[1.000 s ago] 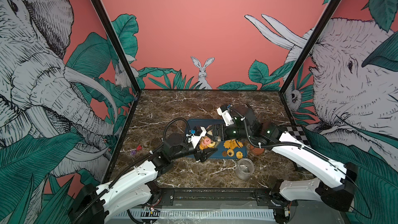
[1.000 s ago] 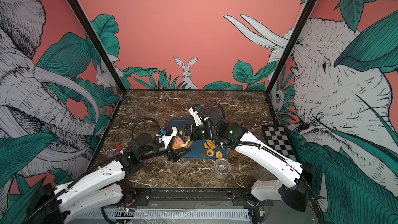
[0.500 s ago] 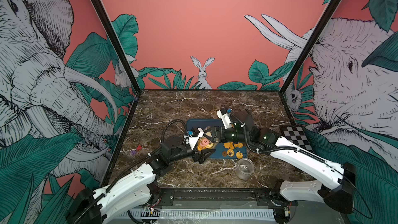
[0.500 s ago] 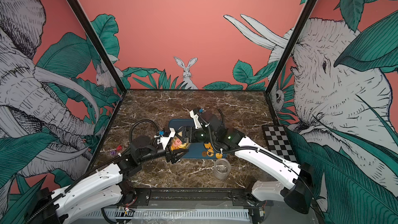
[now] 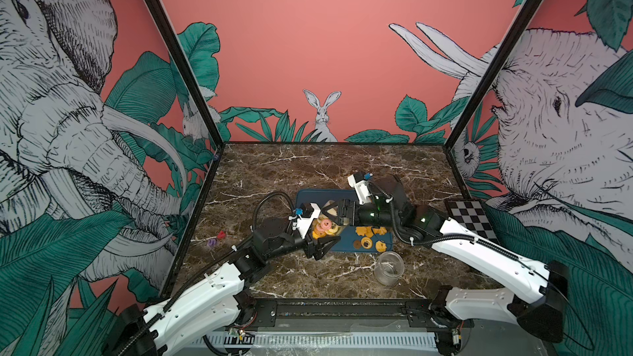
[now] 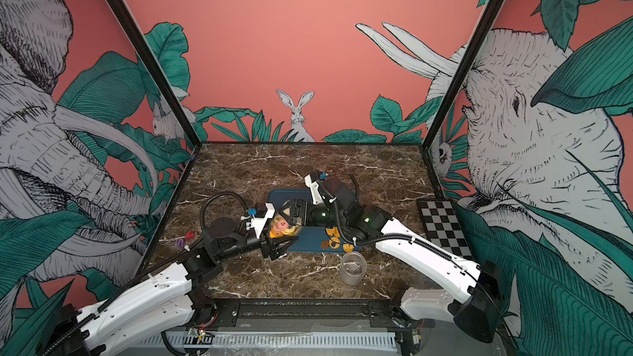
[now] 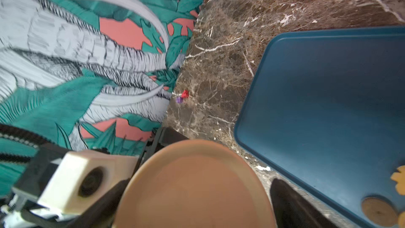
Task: Pour the cookies out of the jar
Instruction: Unscrew the lid from the jar.
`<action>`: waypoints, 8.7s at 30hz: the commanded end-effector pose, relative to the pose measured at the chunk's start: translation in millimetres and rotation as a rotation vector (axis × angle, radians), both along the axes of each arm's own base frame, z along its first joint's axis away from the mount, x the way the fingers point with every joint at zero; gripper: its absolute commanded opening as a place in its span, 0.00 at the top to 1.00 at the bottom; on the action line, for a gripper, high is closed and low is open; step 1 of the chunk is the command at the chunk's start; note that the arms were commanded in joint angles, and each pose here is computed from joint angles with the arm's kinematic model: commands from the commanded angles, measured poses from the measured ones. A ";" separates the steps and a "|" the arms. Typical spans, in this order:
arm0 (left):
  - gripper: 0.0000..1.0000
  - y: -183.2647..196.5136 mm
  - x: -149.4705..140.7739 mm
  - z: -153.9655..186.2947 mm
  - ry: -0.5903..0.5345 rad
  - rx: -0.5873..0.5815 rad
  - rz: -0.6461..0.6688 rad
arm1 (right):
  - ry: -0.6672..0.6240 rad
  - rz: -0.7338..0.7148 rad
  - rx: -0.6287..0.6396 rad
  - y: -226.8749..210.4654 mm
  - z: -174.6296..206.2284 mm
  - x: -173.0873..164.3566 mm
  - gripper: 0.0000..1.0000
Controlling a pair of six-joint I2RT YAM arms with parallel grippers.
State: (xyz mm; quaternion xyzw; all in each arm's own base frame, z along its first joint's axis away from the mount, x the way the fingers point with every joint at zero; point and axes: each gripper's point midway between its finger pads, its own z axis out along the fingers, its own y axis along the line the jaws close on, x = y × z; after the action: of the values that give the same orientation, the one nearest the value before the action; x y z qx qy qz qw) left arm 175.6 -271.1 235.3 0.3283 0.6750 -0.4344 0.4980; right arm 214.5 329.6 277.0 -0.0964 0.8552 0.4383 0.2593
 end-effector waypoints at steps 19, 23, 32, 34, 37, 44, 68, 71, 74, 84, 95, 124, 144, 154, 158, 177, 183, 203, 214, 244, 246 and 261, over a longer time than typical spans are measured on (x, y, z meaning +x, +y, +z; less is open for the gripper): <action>1.00 21.0 15.1 59.4 -0.173 -0.200 0.136 | 0.002 -0.278 0.111 25.5 4.2 31.4 0.01; 1.00 21.0 15.2 59.2 -0.171 -0.207 0.137 | 0.024 -0.315 0.103 22.1 -0.5 34.4 0.05; 1.00 18.8 12.7 55.8 -0.164 -0.201 0.116 | 0.038 -0.293 0.116 31.4 -4.6 35.0 0.23; 1.00 18.8 12.9 56.2 -0.157 -0.206 0.117 | 0.033 -0.280 0.112 33.2 -6.4 33.9 0.47; 1.00 17.5 9.4 62.9 -0.142 -0.249 0.094 | 0.010 -0.236 0.120 35.9 -6.9 32.5 0.90; 1.00 13.5 -1.9 89.7 -0.116 -0.385 -0.016 | -0.024 -0.009 0.288 39.4 7.1 22.7 1.00; 1.00 10.8 1.8 93.7 -0.041 -0.333 -0.052 | -0.221 0.119 0.215 4.5 52.1 7.2 0.06; 1.00 27.7 16.7 75.3 -0.059 -0.252 0.102 | -0.215 0.081 0.212 1.3 66.2 11.3 0.01; 1.00 36.0 22.0 61.8 -0.071 -0.226 0.163 | -0.190 0.041 0.219 -0.7 77.7 15.4 0.01; 1.00 59.5 51.8 35.7 -0.098 -0.116 0.385 | -0.014 -0.196 -0.007 -23.3 38.1 44.1 0.01; 1.00 73.1 53.2 25.4 -0.250 0.073 0.505 | 0.056 -0.287 -0.057 -18.7 33.1 61.9 0.03; 1.00 73.5 57.0 -11.5 -0.243 0.199 0.574 | 0.064 -0.231 -0.167 -7.3 24.1 75.4 0.03; 1.00 47.9 47.2 -17.3 -0.276 0.179 0.439 | 0.152 -0.222 -0.004 21.5 17.8 68.8 0.03; 1.00 33.7 42.6 8.3 -0.308 0.078 0.399 | 0.234 -0.237 -0.004 32.8 -9.0 59.3 0.01; 1.00 32.3 41.9 11.4 -0.307 0.064 0.394 | 0.248 -0.259 0.004 30.1 -13.6 56.9 0.01; 1.00 32.8 38.1 22.3 -0.303 0.011 0.385 | 0.332 -0.282 0.117 41.1 -29.6 49.8 0.02; 1.00 32.2 39.8 20.9 -0.294 0.007 0.392 | 0.335 -0.272 0.125 44.7 -29.0 49.4 0.03; 1.00 4.2 4.0 67.1 -0.141 -0.315 0.110 | 0.041 0.123 0.258 63.2 31.2 45.0 0.45; 1.00 12.6 -20.8 109.6 -0.092 -0.545 -0.113 | -0.190 0.291 0.323 45.7 75.6 22.9 0.49; 1.00 17.0 23.9 57.8 -0.145 -0.196 0.165 | 0.072 -0.185 -0.144 -33.4 53.6 47.1 0.01; 1.00 18.3 24.1 60.7 -0.178 -0.200 0.174 | 0.108 -0.196 -0.126 -28.7 47.6 43.5 0.02; 1.00 11.6 19.7 54.8 -0.217 -0.158 0.168 | 0.303 -0.140 -0.016 15.6 12.3 37.5 0.01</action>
State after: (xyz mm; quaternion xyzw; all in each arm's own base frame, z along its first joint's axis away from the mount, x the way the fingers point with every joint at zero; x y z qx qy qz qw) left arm 194.5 -263.7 231.1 0.2943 0.6724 -0.3884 0.5571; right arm 253.4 336.8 285.8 0.0125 0.9024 0.3963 0.1688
